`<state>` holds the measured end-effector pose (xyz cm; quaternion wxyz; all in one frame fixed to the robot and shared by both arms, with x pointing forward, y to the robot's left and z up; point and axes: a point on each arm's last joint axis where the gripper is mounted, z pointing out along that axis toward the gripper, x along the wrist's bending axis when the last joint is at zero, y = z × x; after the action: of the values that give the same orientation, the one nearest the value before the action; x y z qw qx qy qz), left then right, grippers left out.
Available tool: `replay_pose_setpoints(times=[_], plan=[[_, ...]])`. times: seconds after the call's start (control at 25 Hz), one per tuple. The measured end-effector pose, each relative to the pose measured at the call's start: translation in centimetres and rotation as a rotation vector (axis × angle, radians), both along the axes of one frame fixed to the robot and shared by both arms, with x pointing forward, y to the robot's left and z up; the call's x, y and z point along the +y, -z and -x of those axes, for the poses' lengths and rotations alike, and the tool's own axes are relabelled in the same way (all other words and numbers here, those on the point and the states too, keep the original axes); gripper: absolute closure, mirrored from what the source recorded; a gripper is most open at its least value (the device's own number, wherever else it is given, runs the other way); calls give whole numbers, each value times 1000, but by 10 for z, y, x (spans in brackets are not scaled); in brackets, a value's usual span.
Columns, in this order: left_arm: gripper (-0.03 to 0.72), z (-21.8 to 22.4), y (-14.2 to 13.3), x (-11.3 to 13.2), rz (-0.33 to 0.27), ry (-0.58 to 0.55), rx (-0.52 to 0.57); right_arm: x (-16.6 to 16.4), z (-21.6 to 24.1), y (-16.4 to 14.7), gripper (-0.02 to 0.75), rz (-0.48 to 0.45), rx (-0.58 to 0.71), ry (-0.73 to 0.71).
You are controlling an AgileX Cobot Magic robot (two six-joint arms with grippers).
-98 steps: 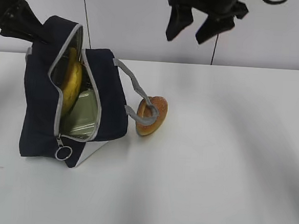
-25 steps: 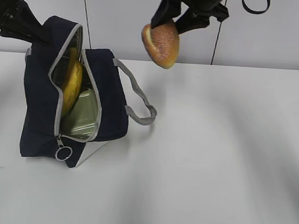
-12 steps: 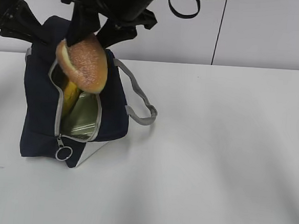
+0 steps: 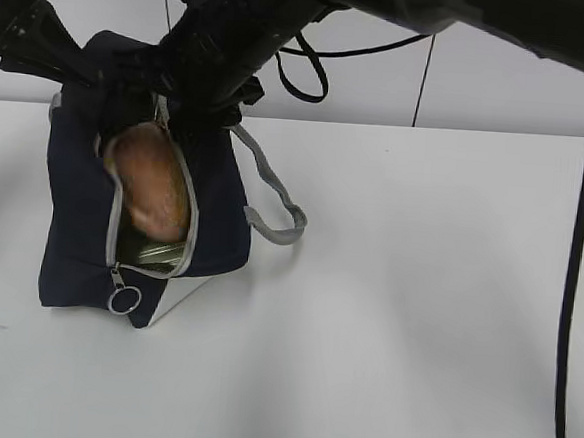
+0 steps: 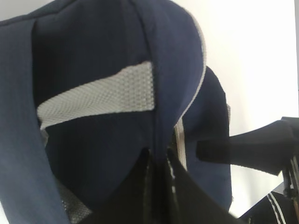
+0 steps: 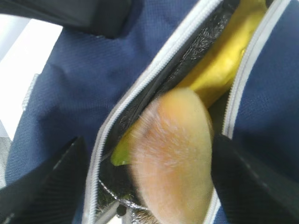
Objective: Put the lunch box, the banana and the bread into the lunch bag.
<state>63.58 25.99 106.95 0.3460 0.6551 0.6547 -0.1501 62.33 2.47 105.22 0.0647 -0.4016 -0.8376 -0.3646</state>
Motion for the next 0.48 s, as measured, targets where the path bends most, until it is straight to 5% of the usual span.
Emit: replay_pose_setpoints(times=[0.28,0.48], plan=[[703,0,0,0,0,0,0,-4,1,0,86,60,-17,-27],[703,0,0,0,0,0,0,-18,9,-31,132,160,-54,-84]])
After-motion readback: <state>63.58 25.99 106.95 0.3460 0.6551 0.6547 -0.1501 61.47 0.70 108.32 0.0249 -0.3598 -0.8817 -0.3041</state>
